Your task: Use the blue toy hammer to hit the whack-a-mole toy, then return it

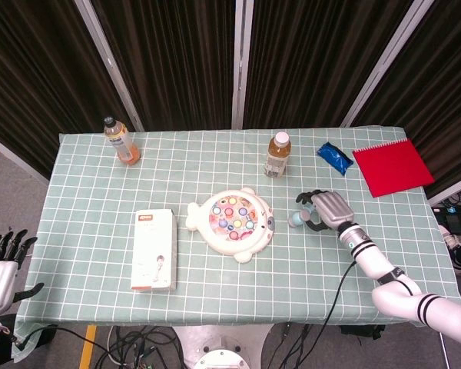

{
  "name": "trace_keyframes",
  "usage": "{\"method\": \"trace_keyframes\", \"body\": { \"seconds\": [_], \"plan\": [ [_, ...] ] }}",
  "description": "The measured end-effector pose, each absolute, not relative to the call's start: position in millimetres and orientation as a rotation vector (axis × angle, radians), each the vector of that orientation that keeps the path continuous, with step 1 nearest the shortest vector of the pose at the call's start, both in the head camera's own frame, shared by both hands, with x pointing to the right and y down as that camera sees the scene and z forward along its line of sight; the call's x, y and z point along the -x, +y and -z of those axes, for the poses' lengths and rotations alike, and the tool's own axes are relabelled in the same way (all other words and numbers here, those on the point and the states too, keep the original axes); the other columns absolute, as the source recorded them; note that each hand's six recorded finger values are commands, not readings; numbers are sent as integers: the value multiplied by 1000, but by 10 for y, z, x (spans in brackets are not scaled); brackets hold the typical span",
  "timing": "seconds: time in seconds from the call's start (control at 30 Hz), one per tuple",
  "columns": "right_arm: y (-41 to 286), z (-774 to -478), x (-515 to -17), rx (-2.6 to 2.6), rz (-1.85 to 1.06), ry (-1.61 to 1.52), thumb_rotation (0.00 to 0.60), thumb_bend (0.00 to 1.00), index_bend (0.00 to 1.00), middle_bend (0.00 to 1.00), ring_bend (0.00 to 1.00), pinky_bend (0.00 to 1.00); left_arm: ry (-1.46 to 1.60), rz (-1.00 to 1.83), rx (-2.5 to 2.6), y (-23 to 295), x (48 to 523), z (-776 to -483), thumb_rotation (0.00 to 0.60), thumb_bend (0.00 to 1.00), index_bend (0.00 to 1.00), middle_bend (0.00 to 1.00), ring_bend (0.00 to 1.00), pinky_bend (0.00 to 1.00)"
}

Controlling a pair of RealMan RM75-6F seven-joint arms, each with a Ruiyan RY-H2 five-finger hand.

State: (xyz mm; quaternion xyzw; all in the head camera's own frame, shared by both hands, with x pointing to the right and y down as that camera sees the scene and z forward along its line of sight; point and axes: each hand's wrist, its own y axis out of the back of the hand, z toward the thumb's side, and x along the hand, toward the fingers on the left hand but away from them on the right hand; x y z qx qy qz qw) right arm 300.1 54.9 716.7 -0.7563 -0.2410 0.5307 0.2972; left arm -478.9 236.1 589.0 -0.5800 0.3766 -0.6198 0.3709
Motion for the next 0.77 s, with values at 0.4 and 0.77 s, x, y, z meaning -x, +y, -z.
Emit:
{"method": "trace_keyframes", "body": {
  "seconds": [0.4, 0.77],
  "plan": [
    [663, -6645, -3317, 1894, -1334, -749, 600, 243, 279, 327, 231, 302, 983, 1597, 1481, 2383, 4820, -5878, 600, 0, 167, 71, 0, 0],
    [1345, -5831, -4125, 1647, -1305, -1060, 600, 244, 193, 224, 112, 182, 994, 1549, 1468, 2282, 4751, -5874, 600, 0, 162, 72, 0, 0]
  ]
}}
